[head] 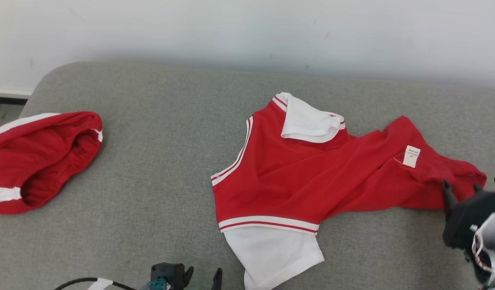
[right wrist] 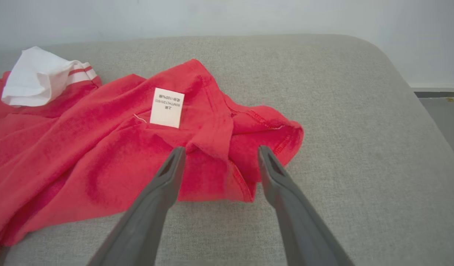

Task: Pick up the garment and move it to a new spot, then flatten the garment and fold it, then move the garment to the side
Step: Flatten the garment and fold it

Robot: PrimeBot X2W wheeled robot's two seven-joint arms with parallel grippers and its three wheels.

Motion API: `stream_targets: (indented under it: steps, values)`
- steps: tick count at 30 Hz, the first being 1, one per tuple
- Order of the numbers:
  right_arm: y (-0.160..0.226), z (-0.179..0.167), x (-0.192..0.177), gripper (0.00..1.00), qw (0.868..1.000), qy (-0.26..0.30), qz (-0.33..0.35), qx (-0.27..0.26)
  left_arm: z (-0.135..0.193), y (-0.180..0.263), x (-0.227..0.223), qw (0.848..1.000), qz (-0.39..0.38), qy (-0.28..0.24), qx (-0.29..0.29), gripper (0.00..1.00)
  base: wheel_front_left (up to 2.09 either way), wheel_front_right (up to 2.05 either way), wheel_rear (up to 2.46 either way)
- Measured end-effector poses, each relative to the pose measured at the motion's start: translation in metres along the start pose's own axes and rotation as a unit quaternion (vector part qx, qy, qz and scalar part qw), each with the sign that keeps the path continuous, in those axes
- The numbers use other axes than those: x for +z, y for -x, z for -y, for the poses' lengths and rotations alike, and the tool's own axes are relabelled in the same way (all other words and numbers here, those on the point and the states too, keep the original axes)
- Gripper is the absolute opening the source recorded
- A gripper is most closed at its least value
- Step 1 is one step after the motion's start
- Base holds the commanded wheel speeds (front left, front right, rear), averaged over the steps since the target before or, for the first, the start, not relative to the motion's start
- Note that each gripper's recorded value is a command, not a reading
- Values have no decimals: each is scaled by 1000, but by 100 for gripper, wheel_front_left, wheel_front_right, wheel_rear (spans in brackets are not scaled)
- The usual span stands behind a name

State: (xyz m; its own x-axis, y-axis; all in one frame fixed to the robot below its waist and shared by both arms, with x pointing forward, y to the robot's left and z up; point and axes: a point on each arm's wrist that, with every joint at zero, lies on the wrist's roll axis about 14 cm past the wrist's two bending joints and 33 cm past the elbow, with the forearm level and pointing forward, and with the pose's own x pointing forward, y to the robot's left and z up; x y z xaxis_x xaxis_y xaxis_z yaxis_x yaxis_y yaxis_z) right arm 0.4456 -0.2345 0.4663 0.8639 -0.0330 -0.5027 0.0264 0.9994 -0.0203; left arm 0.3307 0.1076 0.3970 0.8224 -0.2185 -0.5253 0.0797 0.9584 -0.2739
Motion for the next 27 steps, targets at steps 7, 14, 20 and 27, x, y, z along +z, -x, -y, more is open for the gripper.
stream_targets:
  steps: [7, 14, 20, 27]
  values:
    - [23, -4, -23, 100, 999, -37, 6, -6, 14, -2, -7, 1000, -16, -8, -23, 100, 0, 0, 0]
    - [34, 4, -26, 100, 999, -49, 6, -18, 44, -6, -8, 997, -23, -31, -72, 100, 0, 0, 0]
    - [38, 10, -27, 100, 998, -55, 6, -26, 57, -6, -22, 994, -50, -43, -91, 100, 0, 0, 0]
    - [41, 8, -34, 100, 998, -60, -6, -24, 63, -9, -27, 992, -62, -50, -98, 74, 0, 0, 0]
